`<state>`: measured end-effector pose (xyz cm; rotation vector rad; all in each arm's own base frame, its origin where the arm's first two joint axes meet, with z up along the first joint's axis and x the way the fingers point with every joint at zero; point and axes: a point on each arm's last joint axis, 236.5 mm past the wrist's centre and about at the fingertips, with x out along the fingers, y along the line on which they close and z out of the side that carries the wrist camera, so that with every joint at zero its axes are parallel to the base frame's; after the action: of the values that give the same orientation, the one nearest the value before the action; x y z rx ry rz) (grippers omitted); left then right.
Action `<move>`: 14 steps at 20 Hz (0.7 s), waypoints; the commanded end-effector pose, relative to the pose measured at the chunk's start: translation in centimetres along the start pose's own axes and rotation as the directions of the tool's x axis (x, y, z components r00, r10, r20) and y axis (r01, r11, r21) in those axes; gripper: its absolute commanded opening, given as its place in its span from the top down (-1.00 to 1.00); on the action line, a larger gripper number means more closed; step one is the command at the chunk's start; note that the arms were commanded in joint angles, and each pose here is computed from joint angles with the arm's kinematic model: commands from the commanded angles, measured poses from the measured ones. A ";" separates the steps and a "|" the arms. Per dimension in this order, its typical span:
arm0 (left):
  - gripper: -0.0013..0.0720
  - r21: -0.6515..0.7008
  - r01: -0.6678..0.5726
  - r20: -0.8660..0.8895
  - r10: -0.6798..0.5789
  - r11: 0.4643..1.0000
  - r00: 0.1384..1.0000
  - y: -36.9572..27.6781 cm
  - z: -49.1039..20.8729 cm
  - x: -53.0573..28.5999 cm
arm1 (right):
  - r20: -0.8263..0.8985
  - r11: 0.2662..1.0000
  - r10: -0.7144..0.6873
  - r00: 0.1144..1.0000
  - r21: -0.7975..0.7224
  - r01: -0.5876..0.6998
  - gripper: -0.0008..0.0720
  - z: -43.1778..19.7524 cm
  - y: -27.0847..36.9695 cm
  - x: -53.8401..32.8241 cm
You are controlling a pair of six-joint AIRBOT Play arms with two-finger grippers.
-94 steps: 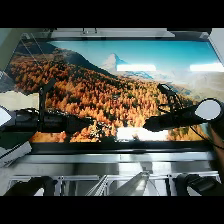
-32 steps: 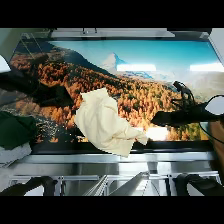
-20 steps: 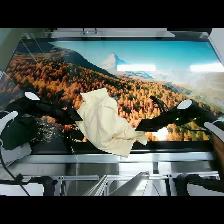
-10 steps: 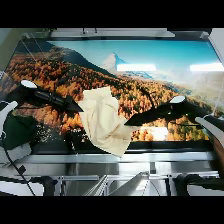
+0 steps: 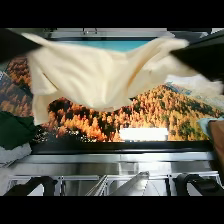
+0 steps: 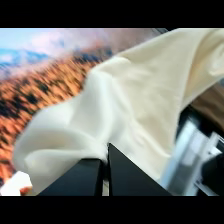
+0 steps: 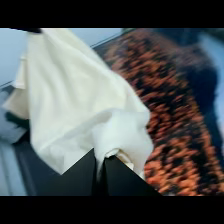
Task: Fold the shirts.
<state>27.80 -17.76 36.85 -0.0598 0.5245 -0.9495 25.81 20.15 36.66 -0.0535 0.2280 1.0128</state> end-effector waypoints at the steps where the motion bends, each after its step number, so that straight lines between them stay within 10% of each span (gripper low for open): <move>1: 0.90 0.068 -0.263 0.215 0.244 0.962 0.946 -2.2 4.2 -6.5 | 0.098 0.977 -0.183 0.978 -0.092 0.192 0.91 3.8 0.6 -4.2; 8: 0.78 -0.352 -0.001 -0.210 -0.078 0.936 0.975 7.1 -9.5 8.1 | -0.276 0.920 0.028 0.961 0.384 0.083 0.80 -11.4 -7.9 7.9; 10: -0.24 -0.454 -0.035 -0.327 -0.130 0.890 0.936 10.2 -14.9 11.7 | -0.399 0.846 0.071 0.914 0.509 0.157 -0.58 -18.5 -11.1 10.8; 11: -1.00 -0.494 -0.072 -0.382 -0.142 0.867 0.913 12.0 -17.4 13.0 | -0.460 0.814 0.085 0.884 0.543 0.205 -0.78 -21.9 -12.8 11.6; 14: -0.98 -0.503 -0.215 -0.566 -0.131 0.837 0.814 17.4 -23.0 12.2 | -0.519 0.703 0.164 0.839 0.658 0.270 -0.78 -27.4 -15.4 11.1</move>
<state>36.06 -16.30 13.73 -0.3186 1.1548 -0.8063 39.43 18.92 13.14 0.2750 0.9431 0.8135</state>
